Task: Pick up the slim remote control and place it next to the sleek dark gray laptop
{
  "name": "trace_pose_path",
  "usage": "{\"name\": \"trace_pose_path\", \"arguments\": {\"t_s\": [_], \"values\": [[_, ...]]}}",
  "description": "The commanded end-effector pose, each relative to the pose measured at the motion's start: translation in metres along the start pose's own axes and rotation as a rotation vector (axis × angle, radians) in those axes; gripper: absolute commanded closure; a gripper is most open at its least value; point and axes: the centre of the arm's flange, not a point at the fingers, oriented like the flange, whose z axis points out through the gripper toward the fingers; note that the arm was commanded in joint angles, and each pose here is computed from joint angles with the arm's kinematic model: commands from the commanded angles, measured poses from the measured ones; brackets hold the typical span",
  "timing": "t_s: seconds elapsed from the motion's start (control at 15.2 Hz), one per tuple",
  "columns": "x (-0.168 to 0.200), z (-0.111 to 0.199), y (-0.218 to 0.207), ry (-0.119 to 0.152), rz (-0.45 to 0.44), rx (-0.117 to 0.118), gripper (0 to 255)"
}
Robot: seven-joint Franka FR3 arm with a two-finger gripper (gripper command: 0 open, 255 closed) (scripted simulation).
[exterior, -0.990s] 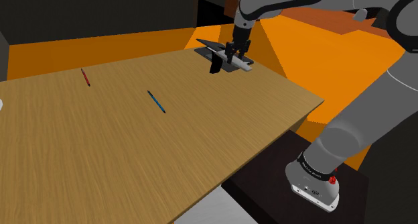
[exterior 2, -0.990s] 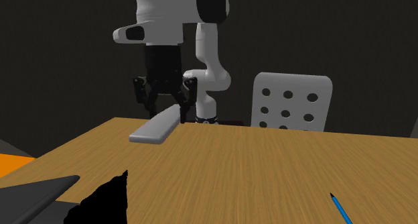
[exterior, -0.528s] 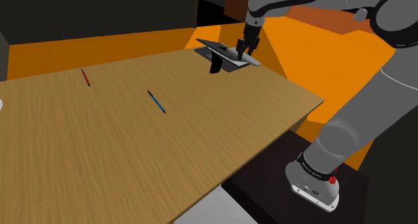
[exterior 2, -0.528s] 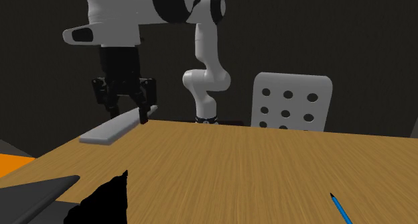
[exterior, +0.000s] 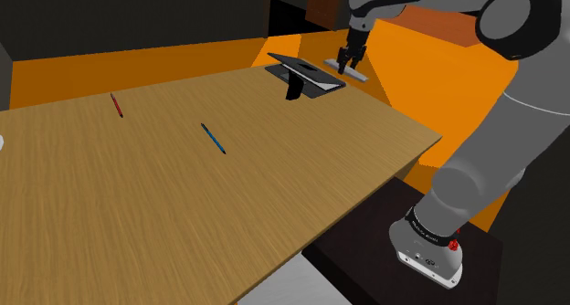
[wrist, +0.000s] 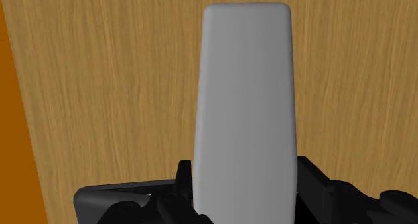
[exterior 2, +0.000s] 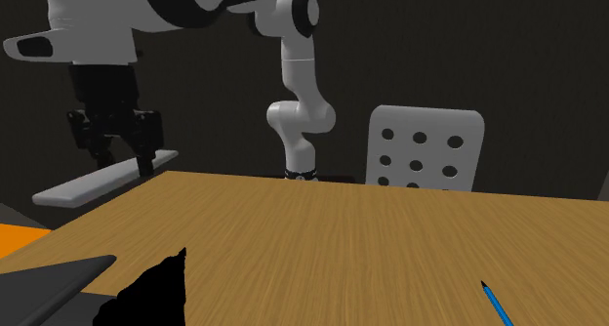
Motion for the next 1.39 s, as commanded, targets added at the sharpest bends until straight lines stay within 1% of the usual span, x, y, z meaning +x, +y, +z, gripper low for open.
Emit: {"name": "trace_pose_path", "arguments": {"t_s": [0.0,0.59,1.32], "values": [[0.006,-0.001,0.03,0.0,-0.002,-0.001,255],[0.024,-0.002,0.144,0.0,-0.002,-0.001,255],[0.024,0.056,0.144,0.0,-0.002,-0.001,255]]}}
